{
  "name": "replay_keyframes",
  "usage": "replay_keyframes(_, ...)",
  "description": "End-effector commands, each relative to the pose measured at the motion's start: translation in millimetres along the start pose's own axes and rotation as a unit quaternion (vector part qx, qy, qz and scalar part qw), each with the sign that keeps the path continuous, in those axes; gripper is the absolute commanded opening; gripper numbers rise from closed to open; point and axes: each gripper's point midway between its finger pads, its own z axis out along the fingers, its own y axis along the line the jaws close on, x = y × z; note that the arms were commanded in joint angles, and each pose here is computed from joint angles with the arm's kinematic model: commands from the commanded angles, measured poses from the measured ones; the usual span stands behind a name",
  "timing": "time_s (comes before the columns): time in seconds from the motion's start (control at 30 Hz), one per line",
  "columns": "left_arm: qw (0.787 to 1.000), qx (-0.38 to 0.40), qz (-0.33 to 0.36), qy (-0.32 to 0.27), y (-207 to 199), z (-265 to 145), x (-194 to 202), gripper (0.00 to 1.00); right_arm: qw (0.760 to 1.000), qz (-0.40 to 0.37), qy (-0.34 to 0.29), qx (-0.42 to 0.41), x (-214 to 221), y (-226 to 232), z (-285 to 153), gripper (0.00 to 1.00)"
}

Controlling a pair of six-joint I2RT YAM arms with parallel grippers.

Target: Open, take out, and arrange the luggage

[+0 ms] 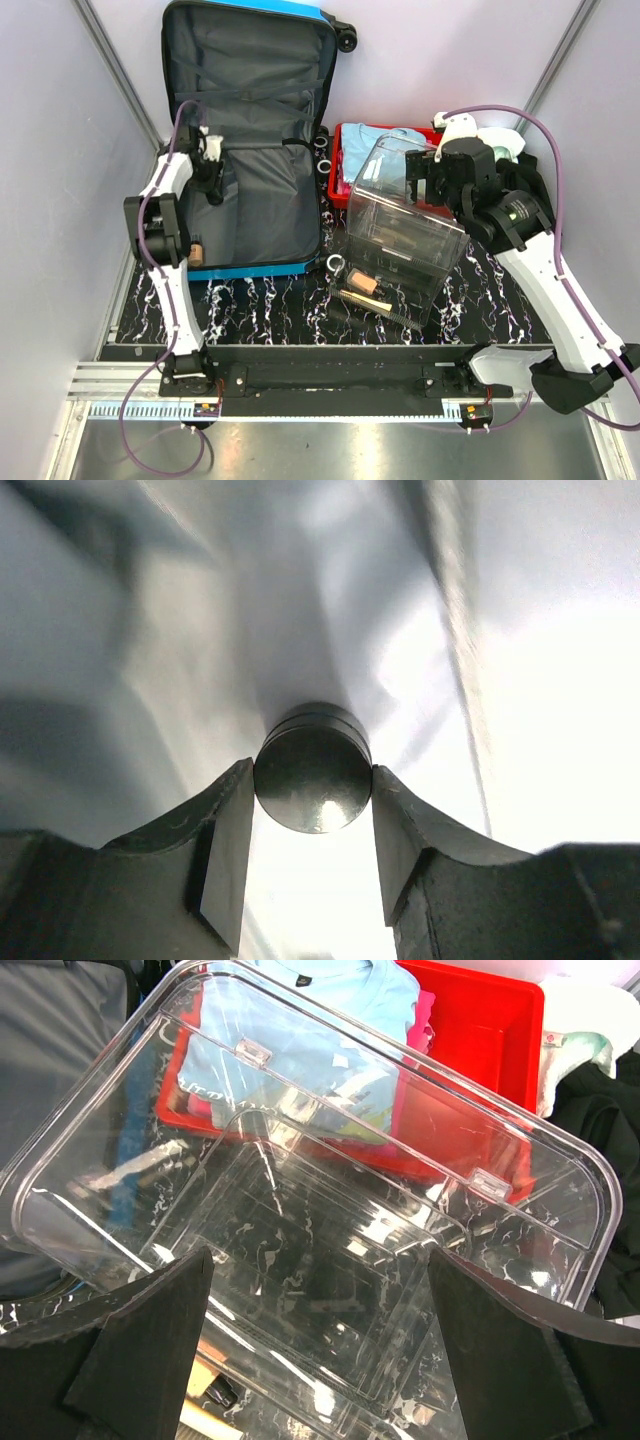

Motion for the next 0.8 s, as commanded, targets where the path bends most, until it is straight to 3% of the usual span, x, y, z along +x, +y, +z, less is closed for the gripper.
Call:
replay_keyframes(0.0,0.995,0.039,0.04,-0.081,-33.3,-70.7,-28.6,0.0,0.999,0.02,-0.022,-0.023,-12.7,4.2,-13.7,0.94)
replay_keyframes(0.33,0.983,0.1,0.1,-0.116,-106.0,-130.5,-9.6,0.0,0.998,0.034,-0.026,-0.049,-12.2,10.9,-21.4,0.94)
replay_keyframes(0.4,0.972,0.13,0.151,-0.124,-149.3,-147.9,-1.9,0.0,0.998,0.037,-0.027,-0.053,-12.5,11.6,-23.2,0.94)
replay_keyframes(0.5,0.94,0.201,0.235,-0.148,-215.7,-186.7,11.1,0.0,0.997,0.041,-0.028,-0.058,-14.5,13.3,-24.6,0.94)
replay_keyframes(0.57,0.906,0.239,0.305,-0.17,-260.8,-221.0,20.4,0.0,0.997,0.042,-0.025,-0.061,-15.0,15.1,-24.4,0.94)
replay_keyframes(0.6,0.892,0.266,0.327,-0.163,-277.3,-235.8,33.5,0.0,0.997,0.042,-0.022,-0.062,-14.4,15.8,-24.1,0.95)
replay_keyframes(0.63,0.865,0.293,0.372,-0.168,-301.5,-250.9,43.5,0.0,0.997,0.043,-0.023,-0.064,-15.5,16.3,-24.9,0.94)
replay_keyframes(0.77,0.814,0.365,0.432,-0.133,-349.4,-288.2,78.9,0.0,0.996,0.049,-0.025,-0.069,-18.1,18.0,-26.7,0.95)
